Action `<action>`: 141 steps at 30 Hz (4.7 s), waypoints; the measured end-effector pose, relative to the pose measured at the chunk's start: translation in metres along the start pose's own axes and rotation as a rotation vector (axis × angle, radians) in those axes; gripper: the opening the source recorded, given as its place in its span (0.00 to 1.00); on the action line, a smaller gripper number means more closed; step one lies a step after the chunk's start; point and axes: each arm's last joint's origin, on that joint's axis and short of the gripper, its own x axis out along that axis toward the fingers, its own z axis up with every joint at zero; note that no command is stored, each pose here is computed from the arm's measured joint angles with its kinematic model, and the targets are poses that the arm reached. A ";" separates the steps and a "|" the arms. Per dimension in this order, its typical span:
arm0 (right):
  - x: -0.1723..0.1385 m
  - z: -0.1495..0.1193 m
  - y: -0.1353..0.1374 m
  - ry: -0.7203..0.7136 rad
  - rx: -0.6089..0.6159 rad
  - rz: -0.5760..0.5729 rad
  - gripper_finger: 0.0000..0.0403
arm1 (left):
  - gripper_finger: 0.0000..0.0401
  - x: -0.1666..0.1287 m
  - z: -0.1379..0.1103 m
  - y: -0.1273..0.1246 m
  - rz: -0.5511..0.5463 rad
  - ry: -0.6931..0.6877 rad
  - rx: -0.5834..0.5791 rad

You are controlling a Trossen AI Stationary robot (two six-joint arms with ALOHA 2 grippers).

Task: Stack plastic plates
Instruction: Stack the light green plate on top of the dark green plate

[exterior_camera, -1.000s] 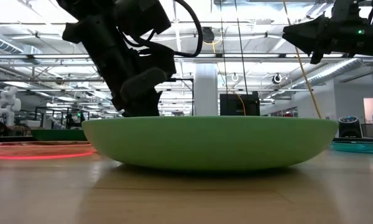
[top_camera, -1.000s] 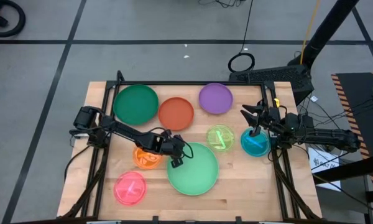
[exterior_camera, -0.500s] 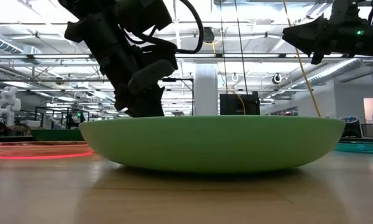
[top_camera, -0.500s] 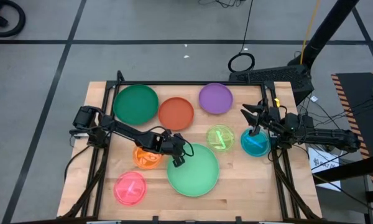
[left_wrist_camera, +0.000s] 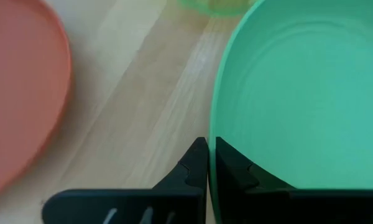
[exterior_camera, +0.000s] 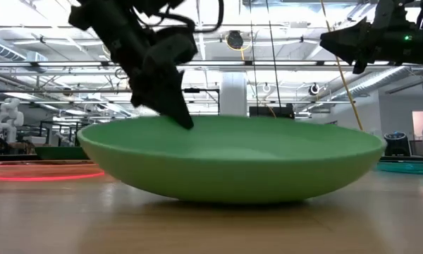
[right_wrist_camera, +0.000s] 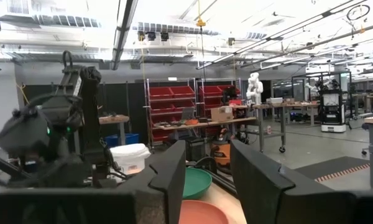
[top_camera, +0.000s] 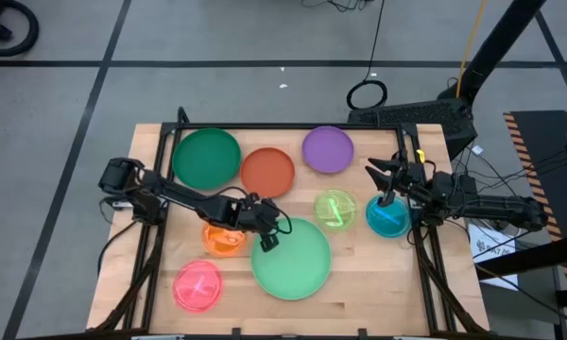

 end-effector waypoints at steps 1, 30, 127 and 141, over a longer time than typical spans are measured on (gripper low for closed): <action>0.000 0.000 0.000 0.000 0.000 -0.009 0.29 | 0.03 -0.005 0.003 0.001 -0.002 -0.011 0.003; 0.000 -0.003 -0.002 0.028 -0.007 -0.072 0.29 | 0.03 -0.108 0.039 0.128 0.281 -0.030 -0.156; 0.000 -0.005 -0.004 0.048 -0.066 -0.127 0.29 | 0.08 -0.190 0.036 0.277 0.928 0.337 -0.552; 0.000 -0.005 -0.004 0.049 -0.068 -0.127 0.29 | 0.08 -0.190 0.036 0.277 0.929 0.335 -0.556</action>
